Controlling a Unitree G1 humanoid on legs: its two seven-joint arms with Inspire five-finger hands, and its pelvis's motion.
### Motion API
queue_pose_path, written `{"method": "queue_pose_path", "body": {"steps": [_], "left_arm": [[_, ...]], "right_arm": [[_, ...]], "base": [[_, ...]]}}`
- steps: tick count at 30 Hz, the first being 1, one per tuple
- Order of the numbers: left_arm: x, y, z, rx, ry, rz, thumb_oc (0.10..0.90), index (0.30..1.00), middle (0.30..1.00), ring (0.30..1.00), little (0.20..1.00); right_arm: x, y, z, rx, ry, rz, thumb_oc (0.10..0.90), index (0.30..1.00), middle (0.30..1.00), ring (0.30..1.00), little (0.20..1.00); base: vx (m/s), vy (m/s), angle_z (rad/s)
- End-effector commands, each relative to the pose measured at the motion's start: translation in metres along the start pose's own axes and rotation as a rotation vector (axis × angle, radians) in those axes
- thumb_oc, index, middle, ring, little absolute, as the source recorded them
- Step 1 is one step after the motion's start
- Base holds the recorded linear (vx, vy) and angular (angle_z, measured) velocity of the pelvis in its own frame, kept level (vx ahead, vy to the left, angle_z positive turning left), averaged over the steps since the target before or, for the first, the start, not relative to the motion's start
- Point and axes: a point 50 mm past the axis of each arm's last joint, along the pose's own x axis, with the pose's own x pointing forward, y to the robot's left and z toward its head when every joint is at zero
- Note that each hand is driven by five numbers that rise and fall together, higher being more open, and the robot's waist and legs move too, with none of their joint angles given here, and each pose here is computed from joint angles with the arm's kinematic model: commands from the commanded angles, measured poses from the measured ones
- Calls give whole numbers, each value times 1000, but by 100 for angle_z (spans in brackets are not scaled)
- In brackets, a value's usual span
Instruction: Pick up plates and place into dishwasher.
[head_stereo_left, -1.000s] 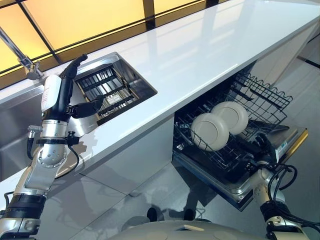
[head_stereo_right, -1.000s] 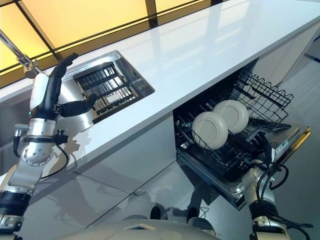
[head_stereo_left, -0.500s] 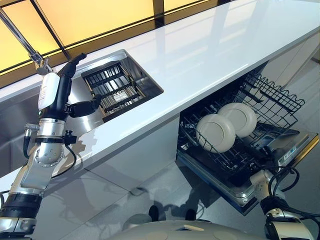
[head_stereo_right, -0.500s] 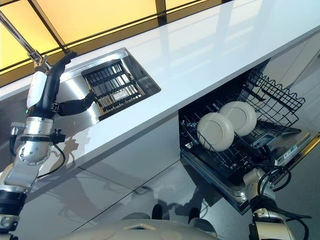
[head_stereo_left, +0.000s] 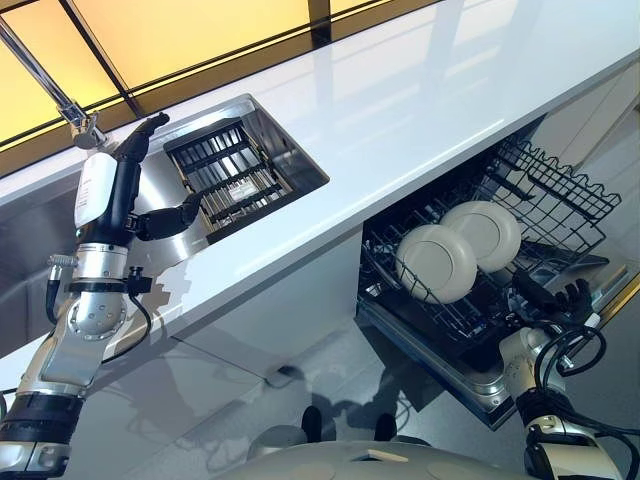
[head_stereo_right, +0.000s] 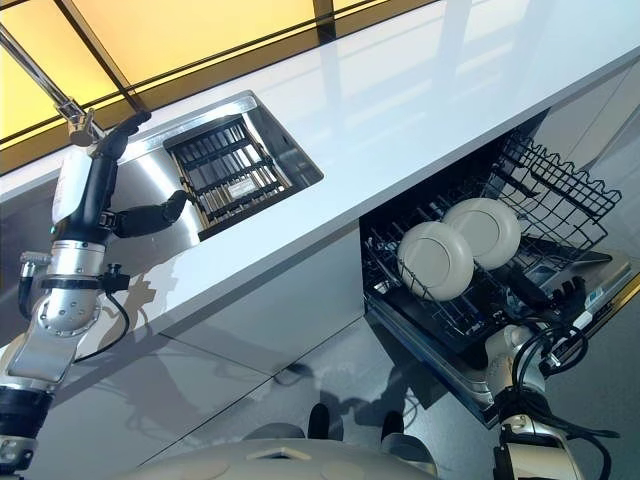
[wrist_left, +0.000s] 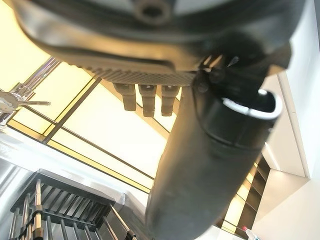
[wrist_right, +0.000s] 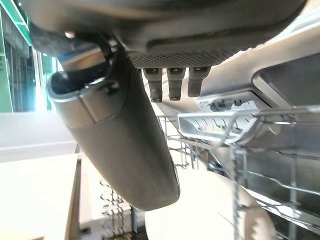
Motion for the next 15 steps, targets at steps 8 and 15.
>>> {"method": "queue_pose_path", "body": {"steps": [8, 15], "left_arm": [[21, 47, 20, 6, -151, 205, 800, 900, 900, 900, 900], [24, 48, 22, 22, -154, 192, 800, 900, 900, 900, 900]], "right_arm": [[13, 12, 12, 166, 103, 256, 800, 900, 900, 900, 900], [19, 2, -2, 208, 229, 313, 800, 900, 900, 900, 900]], "base": [[12, -20, -1], [47, -35, -2]]}}
